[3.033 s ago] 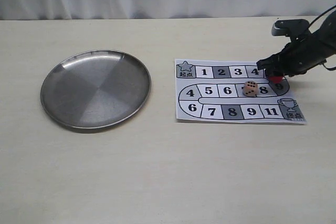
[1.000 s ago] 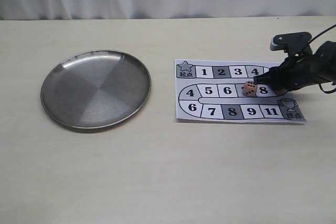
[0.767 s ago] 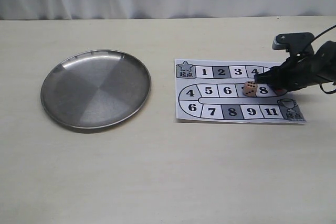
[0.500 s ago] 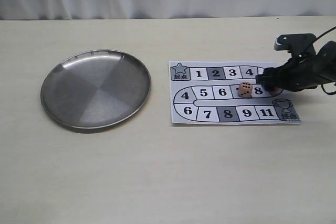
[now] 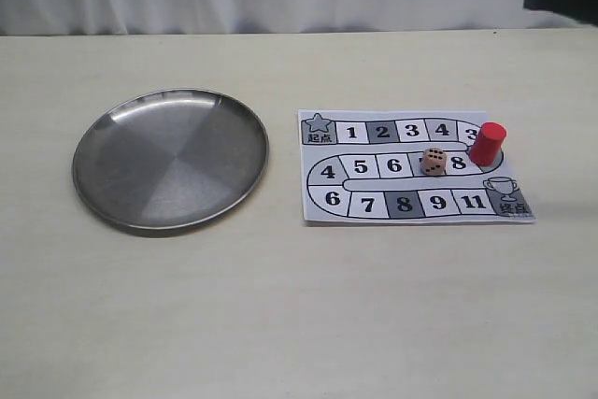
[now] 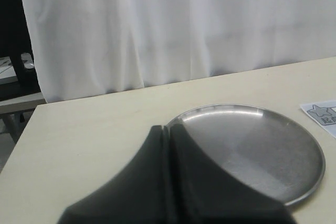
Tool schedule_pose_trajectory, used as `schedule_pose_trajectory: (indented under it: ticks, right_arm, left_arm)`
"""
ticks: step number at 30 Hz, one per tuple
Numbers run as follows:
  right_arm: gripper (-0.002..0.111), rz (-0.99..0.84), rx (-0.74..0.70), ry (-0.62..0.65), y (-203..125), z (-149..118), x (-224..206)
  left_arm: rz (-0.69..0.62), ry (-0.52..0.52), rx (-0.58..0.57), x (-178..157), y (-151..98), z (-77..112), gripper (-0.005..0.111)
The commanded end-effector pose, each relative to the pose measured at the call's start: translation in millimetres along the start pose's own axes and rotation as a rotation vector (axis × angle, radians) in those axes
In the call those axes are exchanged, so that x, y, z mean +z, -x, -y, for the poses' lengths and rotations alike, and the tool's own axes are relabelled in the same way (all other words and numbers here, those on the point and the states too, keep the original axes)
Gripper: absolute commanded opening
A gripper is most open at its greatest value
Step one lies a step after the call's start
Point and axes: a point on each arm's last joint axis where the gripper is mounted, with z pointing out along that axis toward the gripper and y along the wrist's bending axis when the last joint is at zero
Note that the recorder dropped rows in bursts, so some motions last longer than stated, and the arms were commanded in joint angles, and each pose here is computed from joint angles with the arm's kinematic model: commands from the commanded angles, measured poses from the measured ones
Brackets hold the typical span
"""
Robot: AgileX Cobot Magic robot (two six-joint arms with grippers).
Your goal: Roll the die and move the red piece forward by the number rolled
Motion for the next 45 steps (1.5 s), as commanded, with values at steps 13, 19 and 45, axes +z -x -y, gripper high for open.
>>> schedule_pose_trajectory:
  ticks: [13,19,45]
  right_arm:
    - [0.004,0.368,0.054,-0.084,-111,-4,-175]
    - [0.004,0.518,0.202,-0.069,-159,-6,-197]
    - [0.004,0.483,0.143,-0.009,-193,-15,-206]
  left_arm:
    - [0.009,-0.01,-0.002,0,0,0.6,0.0]
    - [0.009,-0.01,-0.002,0,0,0.6,0.0]
    - [0.009,-0.01,-0.002,0,0,0.6,0.0]
